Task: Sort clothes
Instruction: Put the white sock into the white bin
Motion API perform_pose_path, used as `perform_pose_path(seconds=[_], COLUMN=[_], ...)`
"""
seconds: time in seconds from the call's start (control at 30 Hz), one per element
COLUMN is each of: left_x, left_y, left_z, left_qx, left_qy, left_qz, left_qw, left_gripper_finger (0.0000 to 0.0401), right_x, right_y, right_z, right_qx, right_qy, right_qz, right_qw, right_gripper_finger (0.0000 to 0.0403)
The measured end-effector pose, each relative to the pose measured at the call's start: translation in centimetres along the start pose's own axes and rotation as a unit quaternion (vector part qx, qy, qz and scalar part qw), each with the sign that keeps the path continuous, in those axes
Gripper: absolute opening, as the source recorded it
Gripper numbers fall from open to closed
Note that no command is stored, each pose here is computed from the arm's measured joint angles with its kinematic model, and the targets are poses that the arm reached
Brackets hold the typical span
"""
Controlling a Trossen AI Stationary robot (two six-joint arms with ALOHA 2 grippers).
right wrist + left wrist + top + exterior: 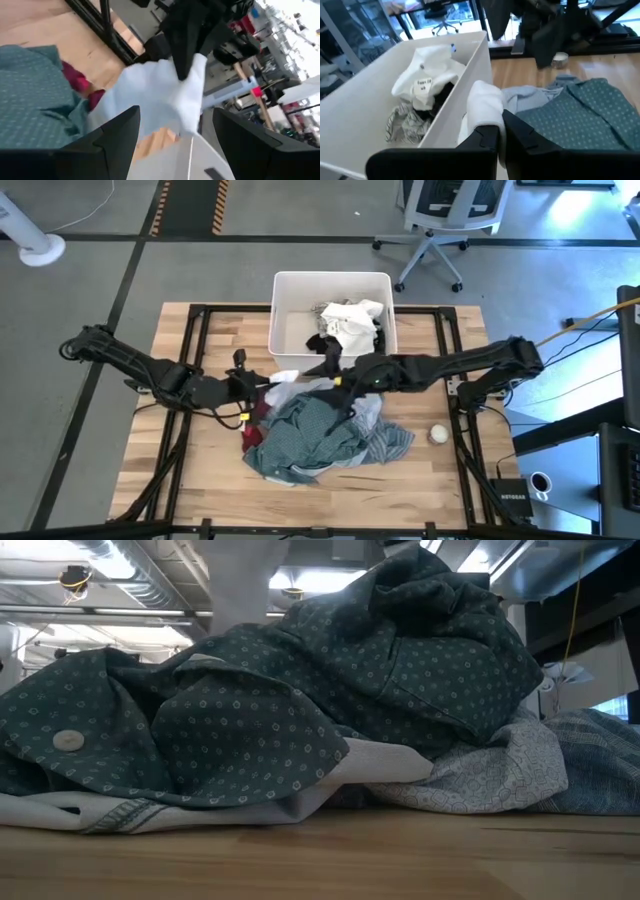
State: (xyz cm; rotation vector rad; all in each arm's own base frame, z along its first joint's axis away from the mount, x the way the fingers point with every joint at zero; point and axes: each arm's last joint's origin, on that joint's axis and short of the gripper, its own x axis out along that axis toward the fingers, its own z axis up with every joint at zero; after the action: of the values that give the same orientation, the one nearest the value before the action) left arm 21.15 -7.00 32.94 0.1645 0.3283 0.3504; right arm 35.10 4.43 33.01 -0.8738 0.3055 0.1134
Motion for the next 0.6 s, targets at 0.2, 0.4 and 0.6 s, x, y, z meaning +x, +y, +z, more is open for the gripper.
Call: perform_pose_path(seconds=[0.2,0.4,0.6], left_x=[0.4,1.4,1.7], left_y=[-0.4,-1.4,-1.4], left_z=[0.5,1.0,2.0], left_qx=[0.012,0.047,0.060], left_qy=[-0.023,-0.051,-0.095], left_qz=[-0.005,-0.010,0.000], left_qw=[1.000,0.998,0.994], left_gripper_finger=[0.0006,0.0003,0.0012], right_x=[2.2,3.2,3.5], right_y=[0.4,0.9,1.1], right_z=[0.1,-0.2,-0.3], right_qx=[0.002,0.002,-0.009], right_qy=[-0.030,-0.032,-0.035], right_qz=[-0.038,-0.041,-0.036], right_qw=[0.999,0.999,0.999], right_gripper_finger=[0.0269,0.0269,0.0240])
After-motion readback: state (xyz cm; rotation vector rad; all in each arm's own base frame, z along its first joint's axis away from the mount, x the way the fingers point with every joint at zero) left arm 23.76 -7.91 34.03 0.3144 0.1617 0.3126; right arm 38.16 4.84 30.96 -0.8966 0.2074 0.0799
